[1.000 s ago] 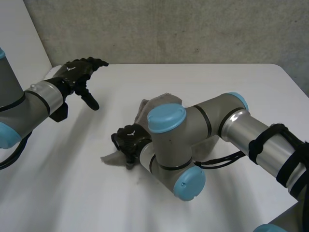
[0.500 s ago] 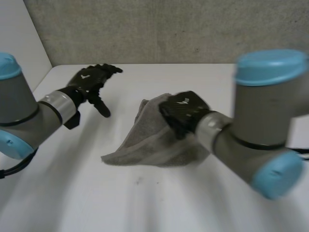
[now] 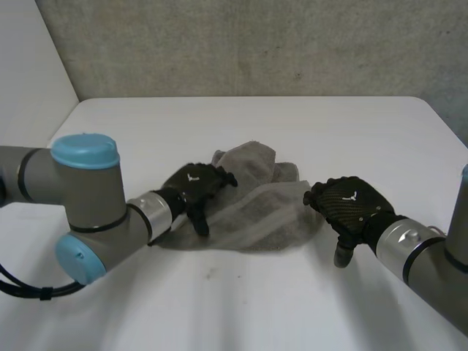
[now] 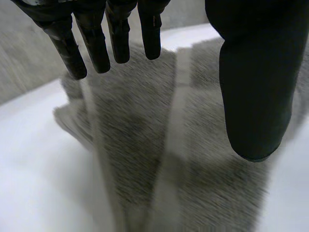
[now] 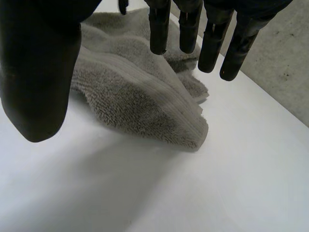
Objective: Fold the towel.
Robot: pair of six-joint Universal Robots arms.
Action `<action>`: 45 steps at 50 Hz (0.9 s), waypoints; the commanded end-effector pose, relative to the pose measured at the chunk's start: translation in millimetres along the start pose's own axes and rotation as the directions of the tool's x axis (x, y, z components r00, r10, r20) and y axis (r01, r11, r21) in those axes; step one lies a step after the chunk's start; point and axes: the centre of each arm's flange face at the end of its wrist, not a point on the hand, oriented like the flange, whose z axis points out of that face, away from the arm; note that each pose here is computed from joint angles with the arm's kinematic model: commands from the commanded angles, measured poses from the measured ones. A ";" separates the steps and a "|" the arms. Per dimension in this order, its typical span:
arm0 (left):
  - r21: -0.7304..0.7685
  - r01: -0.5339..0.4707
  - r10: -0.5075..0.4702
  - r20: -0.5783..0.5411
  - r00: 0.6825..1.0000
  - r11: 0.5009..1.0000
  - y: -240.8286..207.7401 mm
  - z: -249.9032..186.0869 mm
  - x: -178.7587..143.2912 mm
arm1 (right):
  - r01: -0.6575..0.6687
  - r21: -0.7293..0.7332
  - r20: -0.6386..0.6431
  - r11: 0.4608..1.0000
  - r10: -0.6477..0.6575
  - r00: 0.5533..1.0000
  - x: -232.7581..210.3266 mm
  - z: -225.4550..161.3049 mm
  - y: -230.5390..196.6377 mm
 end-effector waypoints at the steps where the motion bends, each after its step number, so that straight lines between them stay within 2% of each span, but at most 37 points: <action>1: -0.049 0.003 -0.002 0.007 1.000 0.999 8.0 -1.6 15.9 | -0.002 0.001 -0.007 1.000 0.002 1.000 -3.1 12.5 16.1; 8: -0.037 -0.009 0.011 0.053 0.999 0.999 0.4 -3.5 16.3 | -0.035 0.008 -0.012 0.999 0.035 0.999 -2.3 13.7 20.8; 11: 0.009 -0.018 0.017 0.080 0.997 1.000 -19.3 -10.1 11.8 | -0.101 0.040 -0.006 0.994 0.102 0.995 -2.2 16.2 14.4; 13: 0.047 -0.029 0.024 0.096 0.995 0.998 -33.3 -15.9 8.0 | -0.165 0.108 0.047 0.980 0.161 0.986 -11.8 17.8 -6.4; 16: 0.111 -0.048 0.033 0.128 0.991 0.993 -56.8 -26.6 -0.4 | -0.197 0.148 0.098 0.969 0.184 0.978 -22.2 19.5 -21.0; 18: 0.132 -0.052 0.031 0.154 0.988 0.990 -65.2 -31.2 -9.6 | -0.262 0.164 0.188 0.951 0.231 0.955 -45.8 30.8 -37.1; 20: 0.163 -0.054 0.017 0.216 0.976 0.985 -78.8 -40.7 -34.5 | -0.280 0.158 0.225 0.947 0.242 0.944 -57.8 37.3 -42.6; 26: 0.185 -0.058 0.002 0.290 0.957 0.981 -92.3 -49.2 -66.7 | -0.258 0.092 0.334 0.962 0.215 0.918 -102.1 58.0 -51.0; 31: 0.170 -0.037 -0.022 0.337 0.941 0.985 -95.0 -55.2 -90.5 | -0.253 0.068 0.377 0.965 0.210 0.902 -122.5 78.0 -53.8; 40: 0.185 -0.003 -0.063 0.351 0.934 0.983 -100.2 -59.0 -99.9 | -0.256 0.043 0.435 0.966 0.212 0.875 -167.4 106.1 -52.9; 45: 0.189 -0.001 -0.066 0.349 0.935 0.982 -101.6 -59.4 -99.4 | -0.254 0.049 0.423 0.966 0.210 0.882 -173.5 118.8 -53.8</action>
